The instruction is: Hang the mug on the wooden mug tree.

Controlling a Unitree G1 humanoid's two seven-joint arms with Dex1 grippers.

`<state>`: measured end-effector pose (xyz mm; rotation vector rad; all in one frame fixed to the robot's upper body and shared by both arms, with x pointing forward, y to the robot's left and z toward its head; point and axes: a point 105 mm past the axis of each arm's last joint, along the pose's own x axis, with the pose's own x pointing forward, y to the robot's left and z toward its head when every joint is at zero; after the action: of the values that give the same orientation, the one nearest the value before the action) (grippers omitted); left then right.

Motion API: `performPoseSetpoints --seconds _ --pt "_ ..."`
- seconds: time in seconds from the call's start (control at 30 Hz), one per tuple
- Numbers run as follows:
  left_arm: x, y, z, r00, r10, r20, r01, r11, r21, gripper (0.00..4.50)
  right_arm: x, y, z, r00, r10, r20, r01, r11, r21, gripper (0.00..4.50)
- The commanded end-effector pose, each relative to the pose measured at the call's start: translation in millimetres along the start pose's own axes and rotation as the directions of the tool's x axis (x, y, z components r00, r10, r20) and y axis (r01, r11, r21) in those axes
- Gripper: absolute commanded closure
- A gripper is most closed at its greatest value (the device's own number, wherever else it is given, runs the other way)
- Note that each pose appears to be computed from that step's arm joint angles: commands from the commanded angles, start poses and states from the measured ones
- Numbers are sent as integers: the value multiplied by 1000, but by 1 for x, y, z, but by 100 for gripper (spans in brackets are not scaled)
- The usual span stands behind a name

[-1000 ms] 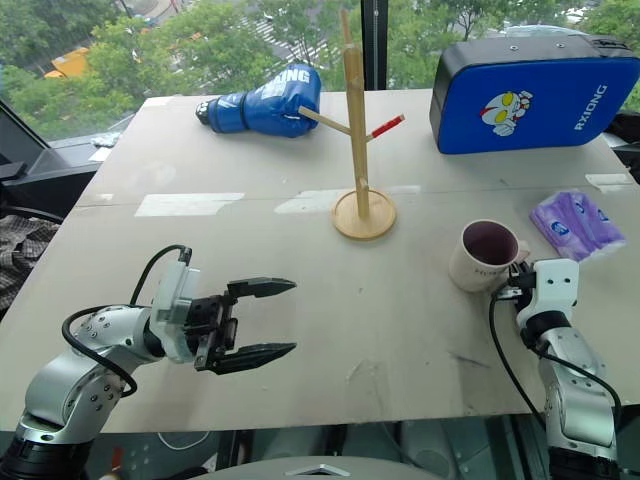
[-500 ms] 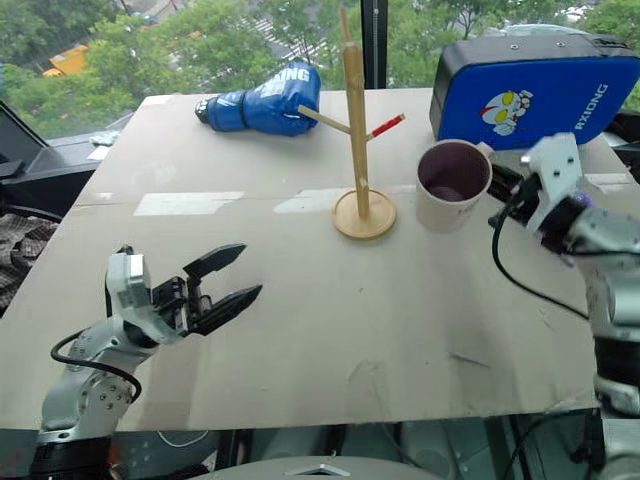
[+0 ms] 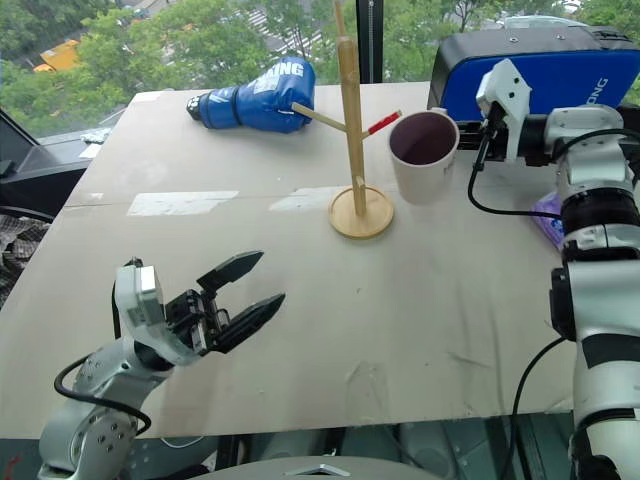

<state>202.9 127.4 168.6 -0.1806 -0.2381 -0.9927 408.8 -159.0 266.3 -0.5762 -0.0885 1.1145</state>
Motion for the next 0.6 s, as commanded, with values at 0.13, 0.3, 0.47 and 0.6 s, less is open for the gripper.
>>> performPoseSetpoints --seconds 0.13,0.3,0.47,0.6 --pt "18 -7 31 997 16 74 -22 996 84 0 12 -7 22 999 18 35 -16 998 -67 444" --pt "29 2 40 995 46 86 -53 995 84 0 16 -14 35 997 -16 75 19 999 -46 444" --pt "43 -6 37 996 46 82 -53 996 75 0 18 -20 41 997 -40 72 43 998 -35 444" --pt "30 7 36 996 59 74 -64 995 76 0 21 -22 44 997 -51 61 54 998 -44 444"
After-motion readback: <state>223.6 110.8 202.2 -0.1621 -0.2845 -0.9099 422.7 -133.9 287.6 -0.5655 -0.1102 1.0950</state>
